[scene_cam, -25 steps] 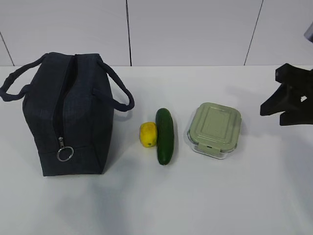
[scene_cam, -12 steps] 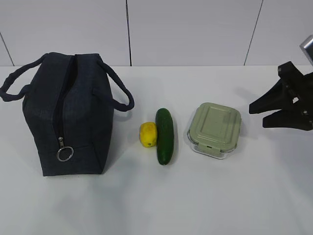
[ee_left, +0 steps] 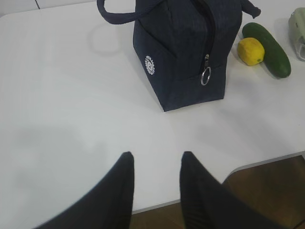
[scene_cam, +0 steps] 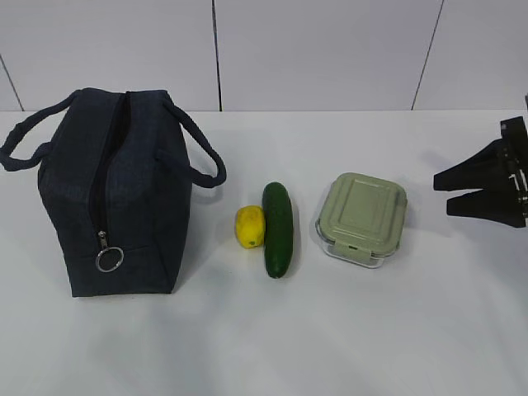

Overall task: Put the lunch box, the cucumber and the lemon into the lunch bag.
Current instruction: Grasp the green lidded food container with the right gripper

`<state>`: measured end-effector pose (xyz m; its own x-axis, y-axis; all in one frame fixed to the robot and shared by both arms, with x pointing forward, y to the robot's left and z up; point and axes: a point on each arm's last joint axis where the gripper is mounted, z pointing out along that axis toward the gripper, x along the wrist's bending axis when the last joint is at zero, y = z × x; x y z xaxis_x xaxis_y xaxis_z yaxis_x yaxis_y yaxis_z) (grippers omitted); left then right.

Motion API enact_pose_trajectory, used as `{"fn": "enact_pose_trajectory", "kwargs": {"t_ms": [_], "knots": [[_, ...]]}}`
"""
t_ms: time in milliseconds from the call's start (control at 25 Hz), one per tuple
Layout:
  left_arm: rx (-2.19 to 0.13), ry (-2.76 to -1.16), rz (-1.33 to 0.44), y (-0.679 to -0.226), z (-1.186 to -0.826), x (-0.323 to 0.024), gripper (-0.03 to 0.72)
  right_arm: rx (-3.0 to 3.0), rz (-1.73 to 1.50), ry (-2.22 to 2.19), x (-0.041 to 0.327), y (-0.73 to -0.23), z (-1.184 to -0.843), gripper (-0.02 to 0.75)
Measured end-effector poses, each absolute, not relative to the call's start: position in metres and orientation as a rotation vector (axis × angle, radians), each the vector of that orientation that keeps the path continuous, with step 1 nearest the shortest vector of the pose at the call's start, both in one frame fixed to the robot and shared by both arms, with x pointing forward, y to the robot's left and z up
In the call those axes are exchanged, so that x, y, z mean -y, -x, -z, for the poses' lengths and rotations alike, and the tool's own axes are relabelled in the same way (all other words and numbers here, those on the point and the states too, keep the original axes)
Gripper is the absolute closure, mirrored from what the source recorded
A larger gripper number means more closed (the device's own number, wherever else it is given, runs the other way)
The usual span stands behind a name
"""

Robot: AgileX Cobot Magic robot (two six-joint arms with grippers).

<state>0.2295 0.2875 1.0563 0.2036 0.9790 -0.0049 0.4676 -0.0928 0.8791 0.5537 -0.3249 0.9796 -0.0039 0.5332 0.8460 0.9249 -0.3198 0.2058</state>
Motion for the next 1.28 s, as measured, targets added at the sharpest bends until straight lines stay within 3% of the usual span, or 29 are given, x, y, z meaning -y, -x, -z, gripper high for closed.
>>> {"fn": "enact_pose_trajectory", "kwargs": {"t_ms": [480, 760, 1280], "knots": [[-1.375, -1.686, -0.813, -0.229, -1.056, -0.287, 0.452, 1.506, 1.289, 1.9, 0.329, -0.561, -0.968, 0.37], [-1.375, -1.686, -0.813, -0.229, -1.056, -0.287, 0.451, 1.535, 1.302, 1.991, 0.334, -0.565, -0.965, 0.174], [-1.375, -1.685, -0.811, -0.229, -1.056, -0.287, 0.449, 1.436, 1.308, 1.994, 0.337, -0.578, -0.932, 0.156]]}}
